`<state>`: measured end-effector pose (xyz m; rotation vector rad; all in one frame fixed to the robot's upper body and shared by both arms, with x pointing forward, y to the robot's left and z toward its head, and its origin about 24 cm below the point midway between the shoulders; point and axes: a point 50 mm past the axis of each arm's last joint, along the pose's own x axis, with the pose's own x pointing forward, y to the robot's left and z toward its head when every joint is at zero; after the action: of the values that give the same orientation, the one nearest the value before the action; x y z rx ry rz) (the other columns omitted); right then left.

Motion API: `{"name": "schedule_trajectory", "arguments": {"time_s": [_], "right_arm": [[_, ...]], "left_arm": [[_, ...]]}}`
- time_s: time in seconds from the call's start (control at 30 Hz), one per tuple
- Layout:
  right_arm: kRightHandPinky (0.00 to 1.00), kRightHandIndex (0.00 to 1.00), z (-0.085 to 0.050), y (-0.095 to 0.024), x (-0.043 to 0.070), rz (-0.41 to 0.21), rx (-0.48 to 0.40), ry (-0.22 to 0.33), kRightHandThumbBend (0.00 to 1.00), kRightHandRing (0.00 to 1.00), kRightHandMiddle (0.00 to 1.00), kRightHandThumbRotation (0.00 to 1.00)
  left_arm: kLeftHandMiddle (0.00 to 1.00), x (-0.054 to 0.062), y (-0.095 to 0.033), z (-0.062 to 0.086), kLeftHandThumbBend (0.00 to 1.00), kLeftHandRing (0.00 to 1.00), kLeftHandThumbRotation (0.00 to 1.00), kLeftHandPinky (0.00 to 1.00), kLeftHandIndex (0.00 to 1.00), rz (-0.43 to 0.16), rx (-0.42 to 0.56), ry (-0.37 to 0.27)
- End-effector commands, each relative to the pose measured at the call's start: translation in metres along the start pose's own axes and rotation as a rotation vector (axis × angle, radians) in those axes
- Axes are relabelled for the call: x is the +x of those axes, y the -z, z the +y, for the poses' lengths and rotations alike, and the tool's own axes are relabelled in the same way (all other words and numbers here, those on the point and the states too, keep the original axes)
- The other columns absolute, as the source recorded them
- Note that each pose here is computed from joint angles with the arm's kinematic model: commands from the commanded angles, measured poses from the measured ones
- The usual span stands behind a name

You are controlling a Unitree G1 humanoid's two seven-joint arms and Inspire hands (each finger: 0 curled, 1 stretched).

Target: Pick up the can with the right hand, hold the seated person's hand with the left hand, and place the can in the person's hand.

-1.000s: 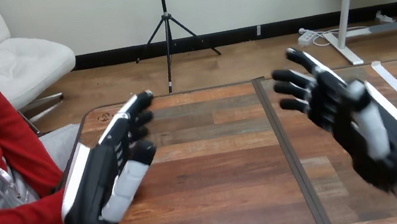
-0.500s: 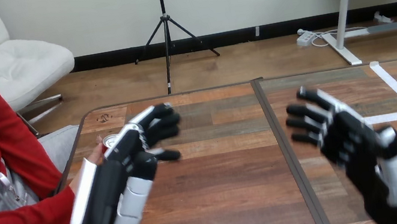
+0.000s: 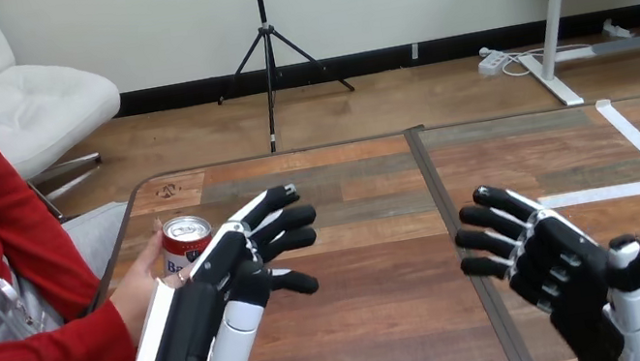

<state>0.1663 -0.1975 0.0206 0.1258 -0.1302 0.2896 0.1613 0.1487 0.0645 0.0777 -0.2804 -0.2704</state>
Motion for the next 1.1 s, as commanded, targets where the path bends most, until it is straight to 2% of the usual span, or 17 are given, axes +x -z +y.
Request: {"name": "schedule_trajectory", "arguments": {"time_s": [0.0,0.3,0.47,1.07], "right_arm": [[0.79,0.86,0.0031,-0.0086,0.0099,-0.089,0.019,-0.006,1.0,0.83,0.85,1.0],[0.82,0.86,0.0037,-0.006,0.0053,-0.085,0.033,0.009,1.0,0.84,0.86,1.0],[0.82,0.86,0.0028,-0.0056,0.0032,-0.08,0.033,0.014,1.0,0.84,0.86,1.0],[0.82,0.85,-0.0012,-0.0049,0.0001,-0.079,0.059,0.015,1.0,0.83,0.85,1.0]], "left_arm": [[0.76,0.0083,-0.0127,0.0,0.63,0.76,1.0,0.59,0.8,-0.111,-0.022,-0.047],[0.66,0.0081,-0.0111,-0.0007,0.53,0.68,1.0,0.52,0.7,-0.136,-0.05,-0.103],[0.64,0.0079,-0.0109,-0.0006,0.52,0.66,1.0,0.5,0.68,-0.135,-0.048,-0.116],[0.64,0.0113,-0.0101,-0.0013,0.45,0.64,1.0,0.5,0.68,-0.17,-0.142,-0.098]]}}
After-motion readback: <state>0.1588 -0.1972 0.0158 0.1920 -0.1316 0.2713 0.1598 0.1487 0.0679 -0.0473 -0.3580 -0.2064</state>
